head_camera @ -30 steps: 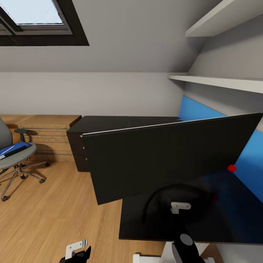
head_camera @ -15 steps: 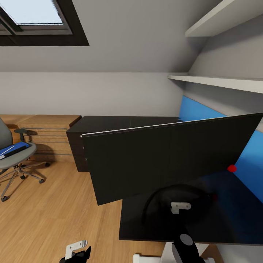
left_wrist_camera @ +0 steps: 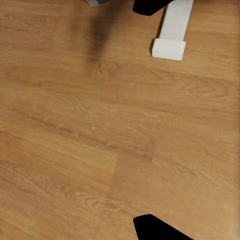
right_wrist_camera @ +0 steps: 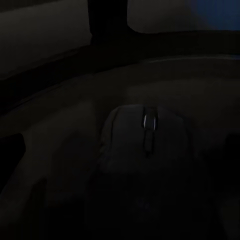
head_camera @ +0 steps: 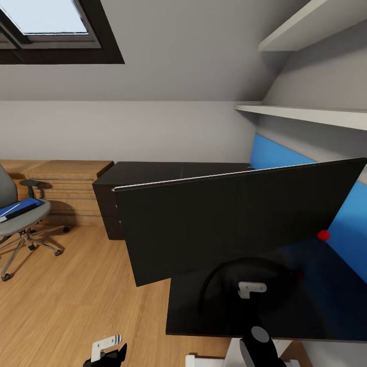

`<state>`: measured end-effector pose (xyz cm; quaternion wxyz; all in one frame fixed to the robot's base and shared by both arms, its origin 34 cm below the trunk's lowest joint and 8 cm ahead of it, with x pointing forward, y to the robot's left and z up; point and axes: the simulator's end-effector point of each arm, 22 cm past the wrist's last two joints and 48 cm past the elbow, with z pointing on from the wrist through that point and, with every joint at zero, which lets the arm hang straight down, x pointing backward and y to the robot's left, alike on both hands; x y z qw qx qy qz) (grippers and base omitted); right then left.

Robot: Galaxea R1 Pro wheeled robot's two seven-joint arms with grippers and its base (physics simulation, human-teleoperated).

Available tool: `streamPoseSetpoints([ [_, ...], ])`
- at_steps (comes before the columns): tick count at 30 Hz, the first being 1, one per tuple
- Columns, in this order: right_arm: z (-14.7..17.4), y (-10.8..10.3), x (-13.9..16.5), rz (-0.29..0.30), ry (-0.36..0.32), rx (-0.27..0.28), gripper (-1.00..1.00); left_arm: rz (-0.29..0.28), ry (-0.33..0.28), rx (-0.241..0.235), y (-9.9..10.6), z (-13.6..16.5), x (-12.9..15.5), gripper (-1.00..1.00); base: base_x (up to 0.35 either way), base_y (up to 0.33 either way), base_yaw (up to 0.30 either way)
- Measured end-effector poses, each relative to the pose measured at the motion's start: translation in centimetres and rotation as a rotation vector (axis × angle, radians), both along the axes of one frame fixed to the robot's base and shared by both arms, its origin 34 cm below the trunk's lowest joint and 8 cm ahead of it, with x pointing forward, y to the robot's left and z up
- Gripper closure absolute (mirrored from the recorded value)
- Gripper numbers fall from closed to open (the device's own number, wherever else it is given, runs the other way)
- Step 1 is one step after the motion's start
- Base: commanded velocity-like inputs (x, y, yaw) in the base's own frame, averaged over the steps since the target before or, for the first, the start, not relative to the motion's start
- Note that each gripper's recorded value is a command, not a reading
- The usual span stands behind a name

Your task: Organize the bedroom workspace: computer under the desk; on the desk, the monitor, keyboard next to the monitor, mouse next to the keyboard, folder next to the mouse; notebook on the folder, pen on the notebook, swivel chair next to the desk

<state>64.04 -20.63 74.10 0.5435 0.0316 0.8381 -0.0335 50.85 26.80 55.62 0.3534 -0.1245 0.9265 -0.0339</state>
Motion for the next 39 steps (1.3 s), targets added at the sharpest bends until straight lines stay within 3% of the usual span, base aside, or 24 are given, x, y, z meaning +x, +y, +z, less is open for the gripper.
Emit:
streamPoseSetpoints([
  [39, -0.47, -0.03, -0.17, -0.001, 0.01, -0.001, -1.0, 0.001, 0.0, 0.0, 0.01, 0.0, 0.0, -1.0, 0.0, 0.0, 0.0],
])
